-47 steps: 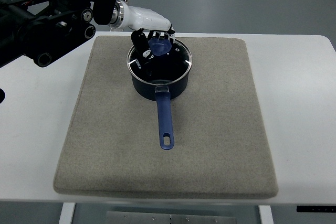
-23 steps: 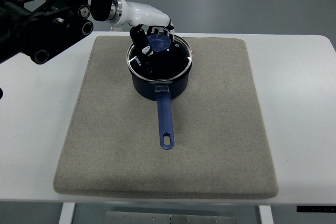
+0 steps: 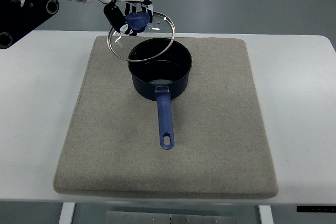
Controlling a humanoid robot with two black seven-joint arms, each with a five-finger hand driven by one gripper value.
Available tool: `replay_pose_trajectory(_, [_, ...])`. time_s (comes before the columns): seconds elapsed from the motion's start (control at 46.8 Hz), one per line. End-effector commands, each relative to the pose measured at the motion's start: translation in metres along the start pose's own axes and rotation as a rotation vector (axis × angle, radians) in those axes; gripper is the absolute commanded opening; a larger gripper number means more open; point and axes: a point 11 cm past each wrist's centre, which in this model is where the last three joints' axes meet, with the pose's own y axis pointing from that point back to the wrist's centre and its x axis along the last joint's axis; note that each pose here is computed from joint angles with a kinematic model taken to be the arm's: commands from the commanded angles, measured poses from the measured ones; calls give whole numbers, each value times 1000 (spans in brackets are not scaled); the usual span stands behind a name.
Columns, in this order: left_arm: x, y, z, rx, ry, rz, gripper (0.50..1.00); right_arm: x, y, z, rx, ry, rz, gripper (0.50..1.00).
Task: Open pot lid and place left with left hand
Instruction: 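Lift the glass lid off the saucepan with the left hand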
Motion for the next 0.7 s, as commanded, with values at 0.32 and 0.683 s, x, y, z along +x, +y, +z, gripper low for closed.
replay_pose_trajectory(0.32, [-21,53,-72,172,41,-19,500,0,0,0,0,0,0,917])
replay_pose_trajectory(0.683, [-69,55,-95,217,92,-88,500,0,0,0,0,0,0,917])
